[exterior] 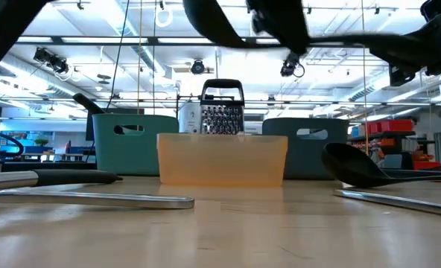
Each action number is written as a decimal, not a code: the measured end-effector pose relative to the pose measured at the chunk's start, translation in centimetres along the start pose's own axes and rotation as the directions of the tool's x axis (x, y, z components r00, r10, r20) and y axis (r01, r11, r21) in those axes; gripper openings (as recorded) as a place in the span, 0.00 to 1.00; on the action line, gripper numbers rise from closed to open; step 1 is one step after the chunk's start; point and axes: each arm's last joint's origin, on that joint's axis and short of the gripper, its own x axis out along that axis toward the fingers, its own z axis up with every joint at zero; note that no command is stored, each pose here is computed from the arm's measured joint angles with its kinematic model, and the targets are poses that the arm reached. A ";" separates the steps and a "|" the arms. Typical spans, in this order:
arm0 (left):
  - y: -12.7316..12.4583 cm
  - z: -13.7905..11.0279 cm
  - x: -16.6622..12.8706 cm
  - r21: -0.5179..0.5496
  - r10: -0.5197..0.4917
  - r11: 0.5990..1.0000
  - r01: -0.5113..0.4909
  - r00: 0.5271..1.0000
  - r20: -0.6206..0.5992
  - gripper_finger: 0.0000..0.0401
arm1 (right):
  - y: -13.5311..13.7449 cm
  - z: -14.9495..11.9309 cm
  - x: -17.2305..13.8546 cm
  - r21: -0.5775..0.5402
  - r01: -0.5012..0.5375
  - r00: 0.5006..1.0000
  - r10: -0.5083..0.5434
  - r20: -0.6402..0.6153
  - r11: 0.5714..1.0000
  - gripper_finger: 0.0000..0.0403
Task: Pick & Place Kitchen Items
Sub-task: Put the left black ladle into the orange bin
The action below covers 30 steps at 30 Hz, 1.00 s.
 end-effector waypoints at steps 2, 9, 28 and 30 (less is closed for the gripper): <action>0.5 0.1 -2.1 -0.008 0.010 1.000 -0.010 0.999 0.032 0.17 | 0.0 0.0 0.0 0.001 0.000 1.000 0.000 0.000 1.000 0.02; 2.2 -0.2 -10.4 -0.037 0.023 0.999 -0.017 0.985 0.172 0.17 | 0.1 0.0 0.0 0.015 -0.025 1.000 0.025 0.000 1.000 0.02; 6.8 -8.7 -30.4 -0.150 0.200 0.977 -0.149 0.884 0.423 0.17 | 0.1 0.1 0.0 0.029 -0.024 1.000 0.024 0.009 0.999 0.02; 7.3 -9.9 -32.1 -0.141 0.207 0.977 -0.161 0.870 0.446 0.17 | 0.1 0.2 0.0 0.036 -0.025 1.000 0.025 0.019 0.999 0.02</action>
